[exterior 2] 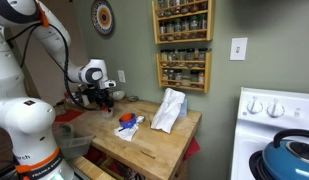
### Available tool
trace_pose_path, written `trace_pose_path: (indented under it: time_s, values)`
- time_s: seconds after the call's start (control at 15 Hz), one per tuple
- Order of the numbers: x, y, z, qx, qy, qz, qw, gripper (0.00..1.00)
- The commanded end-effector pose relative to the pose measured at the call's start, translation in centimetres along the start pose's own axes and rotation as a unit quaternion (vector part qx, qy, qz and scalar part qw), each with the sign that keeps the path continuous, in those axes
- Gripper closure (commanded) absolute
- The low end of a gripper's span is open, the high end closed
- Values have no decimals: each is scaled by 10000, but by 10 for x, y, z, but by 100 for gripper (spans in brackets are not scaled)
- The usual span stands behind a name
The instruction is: Remove the small lunchbox from inside the other lunchbox, put the red lid on the lunchbox in front and then put the lunchbox with a lid in the other lunchbox
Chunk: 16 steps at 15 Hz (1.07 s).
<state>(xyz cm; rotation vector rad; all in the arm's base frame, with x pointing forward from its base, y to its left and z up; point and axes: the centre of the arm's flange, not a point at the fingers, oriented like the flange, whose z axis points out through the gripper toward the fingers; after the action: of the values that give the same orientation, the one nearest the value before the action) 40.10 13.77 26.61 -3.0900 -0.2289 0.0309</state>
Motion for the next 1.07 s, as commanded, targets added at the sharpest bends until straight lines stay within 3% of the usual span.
trace_pose_path:
  time_s: [0.0, 0.4, 0.6, 0.67, 1.0]
  values:
    - [25, -8, 11, 33, 60, -48, 10000, 50]
    - [46, -13, 12, 28, 45, -110, 9999, 50]
    - [49, -14, 10, 28, 54, -99, 9999, 5]
    - [49, -14, 7, 32, 79, -117, 9999, 0]
    - [49, -19, -18, -77, 220, -278, 9993, 0]
